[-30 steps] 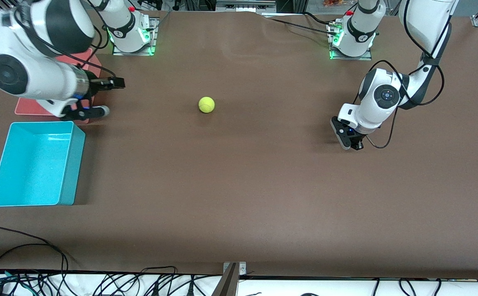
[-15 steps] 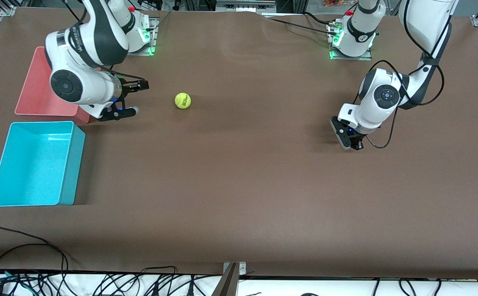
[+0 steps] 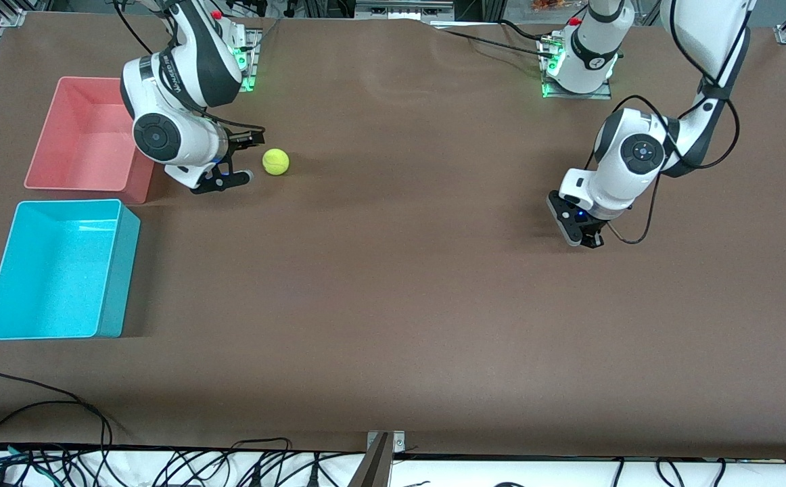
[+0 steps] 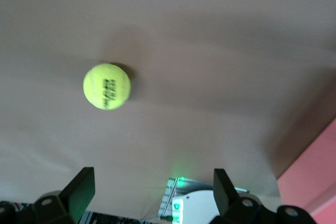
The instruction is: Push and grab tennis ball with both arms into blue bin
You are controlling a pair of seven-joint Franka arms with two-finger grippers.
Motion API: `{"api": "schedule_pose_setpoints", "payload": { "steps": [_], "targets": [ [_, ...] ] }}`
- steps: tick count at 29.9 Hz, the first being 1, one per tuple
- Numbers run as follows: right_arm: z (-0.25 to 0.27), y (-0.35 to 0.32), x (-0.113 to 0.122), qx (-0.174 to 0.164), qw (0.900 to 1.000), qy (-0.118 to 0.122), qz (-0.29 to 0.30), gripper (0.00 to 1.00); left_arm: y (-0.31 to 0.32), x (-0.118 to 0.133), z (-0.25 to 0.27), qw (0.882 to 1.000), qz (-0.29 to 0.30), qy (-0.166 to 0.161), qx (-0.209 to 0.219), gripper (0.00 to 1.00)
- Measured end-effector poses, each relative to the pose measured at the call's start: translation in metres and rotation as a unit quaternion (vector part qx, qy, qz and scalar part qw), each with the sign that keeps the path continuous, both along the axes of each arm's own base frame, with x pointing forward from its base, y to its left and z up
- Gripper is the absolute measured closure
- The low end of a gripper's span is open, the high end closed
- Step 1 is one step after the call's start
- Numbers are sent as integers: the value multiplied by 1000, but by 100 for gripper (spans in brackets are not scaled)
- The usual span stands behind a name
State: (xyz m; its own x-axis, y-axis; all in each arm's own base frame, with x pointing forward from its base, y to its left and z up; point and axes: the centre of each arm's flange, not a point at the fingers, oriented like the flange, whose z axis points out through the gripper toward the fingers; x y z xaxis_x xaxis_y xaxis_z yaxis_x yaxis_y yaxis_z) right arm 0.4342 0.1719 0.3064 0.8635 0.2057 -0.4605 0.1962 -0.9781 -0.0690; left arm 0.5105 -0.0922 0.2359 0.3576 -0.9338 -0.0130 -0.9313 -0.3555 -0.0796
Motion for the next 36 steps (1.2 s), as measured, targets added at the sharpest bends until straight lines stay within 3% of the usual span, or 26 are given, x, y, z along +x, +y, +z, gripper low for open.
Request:
{"api": "schedule_pose_setpoints", "payload": {
  "steps": [4,9,13,14,21,22,28,36],
  "targets": [
    [-2,0,0,0,1000,-1,-1,0,1,2,20,1000,2,-6,4,82],
    [-13,-3,-5,0,1000,-7,-3,0,4,2,64,1000,6,-18,12,66],
    [-30,-7,-15,-2,1000,-8,-5,0,6,-4,100,999,9,-26,19,49],
    [-35,-8,-18,-3,1000,-8,-6,0,7,-5,110,999,10,-29,21,40],
    [-65,-15,-32,-4,1000,-21,-10,0,10,-19,171,998,16,-58,27,11],
    [-68,-15,-34,-3,1000,-23,-9,0,11,-21,179,998,17,-62,28,2],
    [-84,-10,-42,-2,999,-32,-3,0,15,-33,221,996,24,-86,30,0],
    [-95,4,-46,6,999,-36,4,0,20,-39,294,995,41,-83,42,0]
  ]
}}
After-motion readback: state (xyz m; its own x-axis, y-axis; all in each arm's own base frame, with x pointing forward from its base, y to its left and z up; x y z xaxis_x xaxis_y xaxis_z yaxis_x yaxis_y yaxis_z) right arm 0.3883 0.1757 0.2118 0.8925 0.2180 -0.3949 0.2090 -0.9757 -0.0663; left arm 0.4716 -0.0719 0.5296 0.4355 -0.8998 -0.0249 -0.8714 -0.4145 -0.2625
